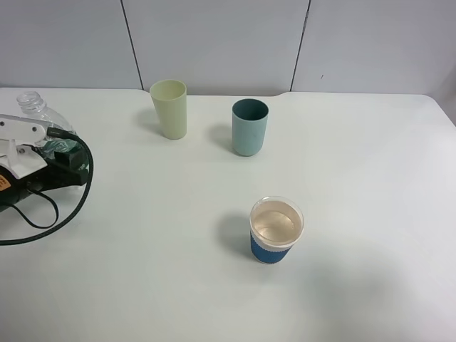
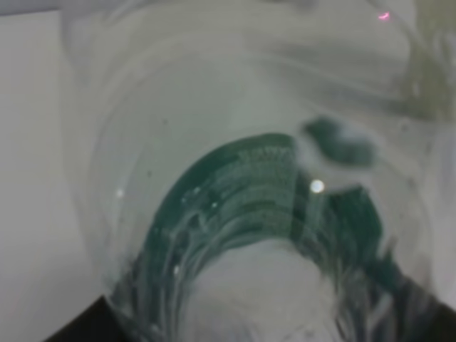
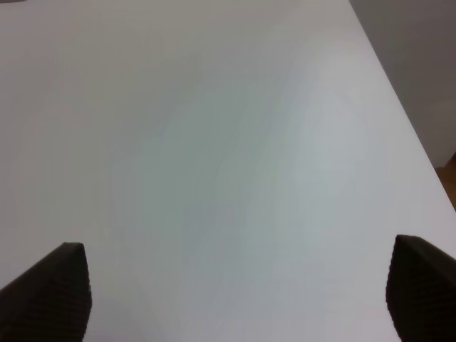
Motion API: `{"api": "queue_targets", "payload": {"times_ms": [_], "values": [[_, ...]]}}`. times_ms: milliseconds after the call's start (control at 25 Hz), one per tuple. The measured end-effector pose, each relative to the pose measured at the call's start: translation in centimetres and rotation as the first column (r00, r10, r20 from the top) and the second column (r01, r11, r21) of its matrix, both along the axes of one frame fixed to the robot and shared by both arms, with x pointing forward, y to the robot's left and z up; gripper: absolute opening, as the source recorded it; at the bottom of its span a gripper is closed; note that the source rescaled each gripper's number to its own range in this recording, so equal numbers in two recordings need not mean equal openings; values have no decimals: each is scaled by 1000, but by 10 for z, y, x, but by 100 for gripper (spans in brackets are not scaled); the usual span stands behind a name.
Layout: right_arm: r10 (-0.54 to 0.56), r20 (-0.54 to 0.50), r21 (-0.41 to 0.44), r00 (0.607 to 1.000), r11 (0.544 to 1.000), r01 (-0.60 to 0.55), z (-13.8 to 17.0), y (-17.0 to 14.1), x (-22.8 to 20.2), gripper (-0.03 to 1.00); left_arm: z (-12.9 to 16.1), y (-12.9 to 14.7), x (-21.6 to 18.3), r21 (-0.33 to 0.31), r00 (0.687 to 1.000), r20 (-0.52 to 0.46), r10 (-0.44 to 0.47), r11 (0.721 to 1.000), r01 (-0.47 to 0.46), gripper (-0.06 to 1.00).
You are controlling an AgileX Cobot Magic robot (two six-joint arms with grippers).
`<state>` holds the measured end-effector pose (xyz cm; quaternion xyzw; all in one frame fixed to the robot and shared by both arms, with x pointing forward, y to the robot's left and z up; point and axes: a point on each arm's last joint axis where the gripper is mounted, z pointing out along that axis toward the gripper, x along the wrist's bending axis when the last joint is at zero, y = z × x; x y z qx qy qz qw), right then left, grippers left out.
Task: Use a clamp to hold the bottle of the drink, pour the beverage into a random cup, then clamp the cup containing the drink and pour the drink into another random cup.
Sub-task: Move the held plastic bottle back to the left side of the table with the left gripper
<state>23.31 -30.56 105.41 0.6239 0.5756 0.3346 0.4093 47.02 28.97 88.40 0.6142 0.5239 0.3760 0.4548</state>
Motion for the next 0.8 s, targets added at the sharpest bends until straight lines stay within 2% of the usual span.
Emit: {"api": "queue_targets", "payload": {"times_ms": [400, 800], "values": [[0, 0, 0, 1000, 1000, 0, 0, 0, 0, 50, -21, -2, 3, 0, 997, -77, -21, 1000, 21, 1], [0, 0, 0, 1000, 1000, 0, 0, 0, 0, 50, -25, -2, 4, 26, 998, -57, -39, 999, 41, 1]]}}
